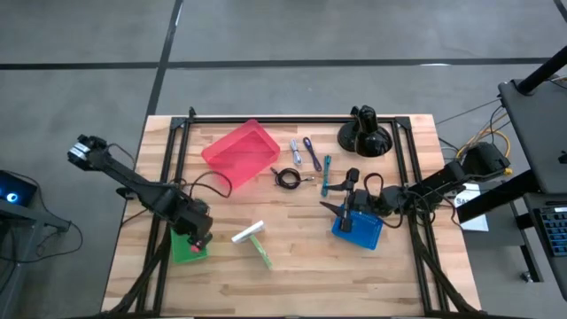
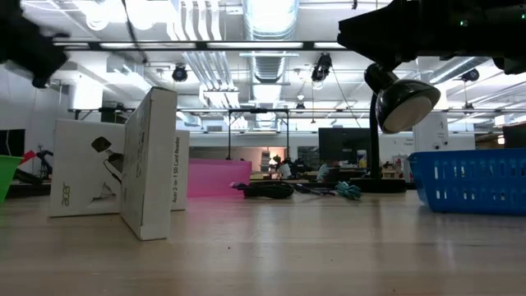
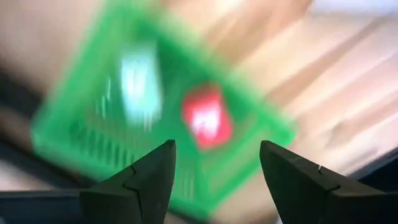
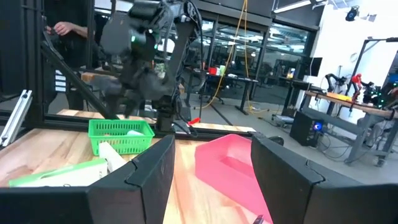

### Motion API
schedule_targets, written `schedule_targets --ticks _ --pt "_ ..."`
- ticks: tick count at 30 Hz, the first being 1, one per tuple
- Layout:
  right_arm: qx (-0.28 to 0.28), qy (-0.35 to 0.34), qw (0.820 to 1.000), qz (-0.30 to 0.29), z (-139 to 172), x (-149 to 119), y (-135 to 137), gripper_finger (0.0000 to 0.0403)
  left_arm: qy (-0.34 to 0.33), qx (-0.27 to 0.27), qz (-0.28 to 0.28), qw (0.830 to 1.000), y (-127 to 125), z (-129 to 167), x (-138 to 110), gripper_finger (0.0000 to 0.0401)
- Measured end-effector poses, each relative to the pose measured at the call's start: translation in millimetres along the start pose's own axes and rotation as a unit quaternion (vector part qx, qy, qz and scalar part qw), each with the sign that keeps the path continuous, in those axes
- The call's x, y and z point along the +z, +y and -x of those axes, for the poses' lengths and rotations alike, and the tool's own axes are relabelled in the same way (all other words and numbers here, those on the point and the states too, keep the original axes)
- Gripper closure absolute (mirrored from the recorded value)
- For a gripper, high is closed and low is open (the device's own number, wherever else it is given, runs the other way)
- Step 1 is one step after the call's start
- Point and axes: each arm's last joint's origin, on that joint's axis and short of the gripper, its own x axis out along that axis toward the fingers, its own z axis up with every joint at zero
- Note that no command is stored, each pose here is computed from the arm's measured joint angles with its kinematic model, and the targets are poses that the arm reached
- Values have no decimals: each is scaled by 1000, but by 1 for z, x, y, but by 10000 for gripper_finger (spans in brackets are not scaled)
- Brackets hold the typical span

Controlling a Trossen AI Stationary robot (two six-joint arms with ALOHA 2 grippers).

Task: Pick and place items into bin
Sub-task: Put the bottom card reader box into the blue bin

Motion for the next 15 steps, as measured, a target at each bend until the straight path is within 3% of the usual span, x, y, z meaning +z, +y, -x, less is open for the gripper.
schedule_targets --ticks 4,8,12,15 --pt "0 0 1000 0 0 0 0 204 -146 -37 -75 986 0 15 6 184" --pt "0 0 1000 1 0 0 0 204 -246 -86 -146 954 -7 26 9 184" --pt "0 1 1000 4 0 0 0 204 -331 -126 -229 907 -19 35 12 184" --pt "0 1 1000 4 0 0 0 204 -396 -140 -304 855 -31 43 14 184"
